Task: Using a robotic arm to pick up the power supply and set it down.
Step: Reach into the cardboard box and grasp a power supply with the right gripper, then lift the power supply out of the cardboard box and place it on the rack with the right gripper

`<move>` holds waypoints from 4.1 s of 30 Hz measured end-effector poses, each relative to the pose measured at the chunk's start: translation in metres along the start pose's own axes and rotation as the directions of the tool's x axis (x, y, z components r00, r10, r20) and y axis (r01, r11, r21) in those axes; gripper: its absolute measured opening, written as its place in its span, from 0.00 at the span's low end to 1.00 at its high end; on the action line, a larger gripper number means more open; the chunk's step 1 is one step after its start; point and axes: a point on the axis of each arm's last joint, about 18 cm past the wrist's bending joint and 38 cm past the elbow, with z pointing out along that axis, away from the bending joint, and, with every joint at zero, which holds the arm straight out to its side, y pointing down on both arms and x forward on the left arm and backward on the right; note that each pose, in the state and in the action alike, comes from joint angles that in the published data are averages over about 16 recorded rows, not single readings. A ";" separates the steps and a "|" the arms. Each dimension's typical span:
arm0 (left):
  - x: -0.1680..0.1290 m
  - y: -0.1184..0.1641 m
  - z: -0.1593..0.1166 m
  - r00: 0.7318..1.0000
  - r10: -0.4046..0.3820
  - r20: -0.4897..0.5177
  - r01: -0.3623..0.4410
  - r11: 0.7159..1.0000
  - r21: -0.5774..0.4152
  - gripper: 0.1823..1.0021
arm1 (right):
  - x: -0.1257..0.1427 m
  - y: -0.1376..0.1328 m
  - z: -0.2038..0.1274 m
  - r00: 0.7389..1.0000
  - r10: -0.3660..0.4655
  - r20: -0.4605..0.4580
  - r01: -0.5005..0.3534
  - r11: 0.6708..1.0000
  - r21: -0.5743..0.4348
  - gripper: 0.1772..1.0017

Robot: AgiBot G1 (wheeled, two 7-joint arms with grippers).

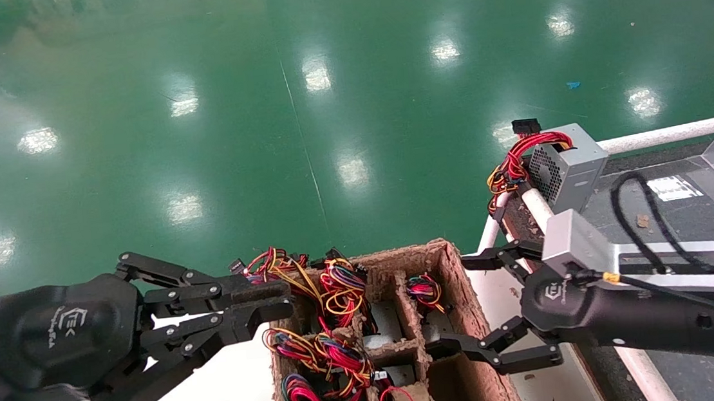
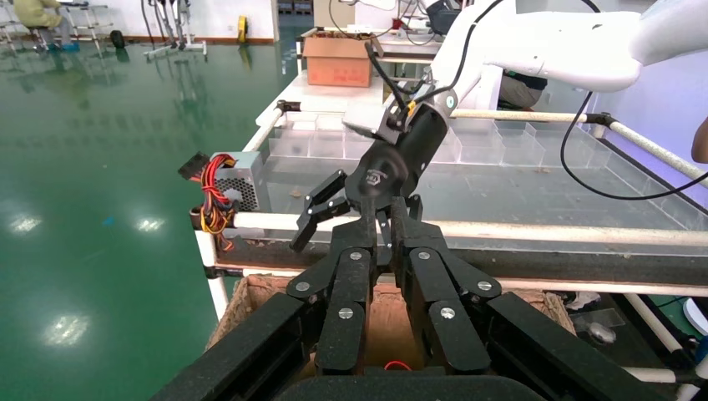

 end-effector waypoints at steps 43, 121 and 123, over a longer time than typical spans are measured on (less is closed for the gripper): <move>0.000 0.000 0.000 1.000 0.000 0.000 0.000 1.000 0.000 0.70 | 0.020 0.023 0.047 0.996 -0.045 -0.082 0.045 0.999 -0.008 0.12; 0.000 0.000 0.000 1.000 0.000 0.000 0.000 1.000 0.000 1.00 | 0.127 -0.036 -0.162 0.674 -0.290 -0.679 0.268 0.953 -0.141 0.10; 0.000 0.000 0.000 1.000 0.000 0.000 0.000 1.000 0.000 1.00 | 0.131 -0.039 -0.155 0.680 -0.293 -0.672 0.269 0.953 -0.143 0.10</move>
